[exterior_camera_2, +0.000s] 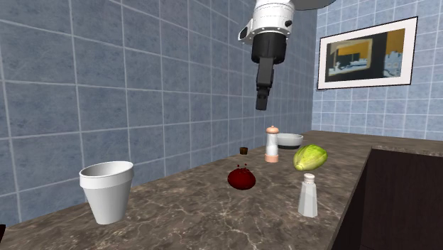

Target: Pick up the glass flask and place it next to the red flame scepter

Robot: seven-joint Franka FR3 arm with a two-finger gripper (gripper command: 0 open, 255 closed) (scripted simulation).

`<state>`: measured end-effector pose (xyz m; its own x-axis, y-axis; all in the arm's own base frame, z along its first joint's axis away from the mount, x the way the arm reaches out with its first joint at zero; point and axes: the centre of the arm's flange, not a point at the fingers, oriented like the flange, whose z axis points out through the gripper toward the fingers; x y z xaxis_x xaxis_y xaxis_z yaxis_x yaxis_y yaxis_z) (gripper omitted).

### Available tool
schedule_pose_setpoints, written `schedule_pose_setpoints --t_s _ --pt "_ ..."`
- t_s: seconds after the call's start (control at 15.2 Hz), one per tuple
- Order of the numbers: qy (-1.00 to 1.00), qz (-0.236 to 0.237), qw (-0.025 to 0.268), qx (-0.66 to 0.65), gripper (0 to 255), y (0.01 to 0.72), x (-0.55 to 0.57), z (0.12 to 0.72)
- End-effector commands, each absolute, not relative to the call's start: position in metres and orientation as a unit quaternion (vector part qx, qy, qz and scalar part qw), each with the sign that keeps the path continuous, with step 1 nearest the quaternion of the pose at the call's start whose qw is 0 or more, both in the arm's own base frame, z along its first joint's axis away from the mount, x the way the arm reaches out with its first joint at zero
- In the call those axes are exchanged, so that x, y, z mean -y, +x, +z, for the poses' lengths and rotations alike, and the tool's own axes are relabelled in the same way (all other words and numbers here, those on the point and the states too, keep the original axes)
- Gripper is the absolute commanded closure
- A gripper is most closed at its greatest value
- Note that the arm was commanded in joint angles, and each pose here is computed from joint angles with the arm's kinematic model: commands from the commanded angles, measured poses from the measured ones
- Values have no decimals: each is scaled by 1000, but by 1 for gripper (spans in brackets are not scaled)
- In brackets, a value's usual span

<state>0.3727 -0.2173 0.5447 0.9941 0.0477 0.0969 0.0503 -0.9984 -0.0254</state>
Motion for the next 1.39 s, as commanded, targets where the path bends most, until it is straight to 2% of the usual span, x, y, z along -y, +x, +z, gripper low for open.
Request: schedule_pose_setpoints --t_s 0.0,1.06,1.32 --pt "-999 -46 13 26 0 382 239 531" --pt "-999 -24 14 34 0 446 420 438" --pt "-999 -24 14 35 0 447 421 421"
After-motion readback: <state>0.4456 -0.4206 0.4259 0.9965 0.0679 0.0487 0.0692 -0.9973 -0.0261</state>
